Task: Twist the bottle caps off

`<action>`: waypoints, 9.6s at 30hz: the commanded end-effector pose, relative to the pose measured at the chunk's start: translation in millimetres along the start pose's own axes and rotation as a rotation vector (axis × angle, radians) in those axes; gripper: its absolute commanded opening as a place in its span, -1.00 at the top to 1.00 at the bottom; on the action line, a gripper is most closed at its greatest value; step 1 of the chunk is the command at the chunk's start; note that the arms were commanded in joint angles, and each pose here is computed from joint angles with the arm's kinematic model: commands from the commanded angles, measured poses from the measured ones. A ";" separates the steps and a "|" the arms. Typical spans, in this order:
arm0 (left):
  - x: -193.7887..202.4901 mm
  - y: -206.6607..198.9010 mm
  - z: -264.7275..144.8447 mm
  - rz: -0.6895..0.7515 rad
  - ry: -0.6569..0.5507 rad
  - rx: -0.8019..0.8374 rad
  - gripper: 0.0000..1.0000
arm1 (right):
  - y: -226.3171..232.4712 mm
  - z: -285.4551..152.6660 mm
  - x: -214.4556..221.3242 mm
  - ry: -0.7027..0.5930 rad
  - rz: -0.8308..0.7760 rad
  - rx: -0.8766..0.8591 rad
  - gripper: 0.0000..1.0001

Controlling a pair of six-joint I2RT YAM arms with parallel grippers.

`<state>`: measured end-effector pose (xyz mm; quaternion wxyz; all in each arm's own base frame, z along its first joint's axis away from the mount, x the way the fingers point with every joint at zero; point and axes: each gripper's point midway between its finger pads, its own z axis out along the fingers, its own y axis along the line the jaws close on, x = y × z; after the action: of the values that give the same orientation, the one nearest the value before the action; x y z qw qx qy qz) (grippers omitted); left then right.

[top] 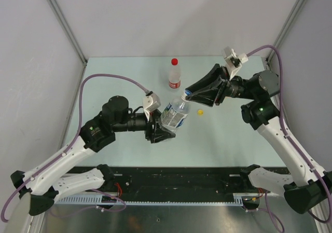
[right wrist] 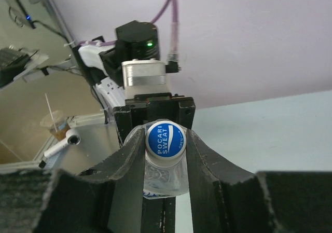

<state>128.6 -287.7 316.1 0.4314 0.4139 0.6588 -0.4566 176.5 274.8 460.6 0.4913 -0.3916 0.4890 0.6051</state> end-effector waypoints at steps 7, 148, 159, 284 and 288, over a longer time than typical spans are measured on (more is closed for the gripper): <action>-63.0 -90.6 -32.7 0.189 -0.193 0.489 0.74 | 39.8 -4.9 15.7 0.082 -0.132 -0.183 1.00; 47.4 128.1 16.3 0.228 0.253 -0.779 0.86 | -121.0 -27.6 78.0 0.103 0.530 0.356 1.00; 21.1 59.1 28.3 0.090 0.063 -0.203 0.83 | -83.1 -18.6 44.1 0.075 0.355 0.173 1.00; 37.2 129.2 -2.1 0.365 0.379 -0.923 0.76 | -110.1 -17.4 50.7 0.111 0.482 0.372 0.85; 41.0 120.0 6.4 0.316 0.347 -0.825 0.77 | -104.5 -17.5 42.9 0.100 0.437 0.357 0.99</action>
<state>238.3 -245.6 234.7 0.4983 0.3768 0.7785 0.0609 283.0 270.4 349.6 0.3413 -0.1639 0.7341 0.5637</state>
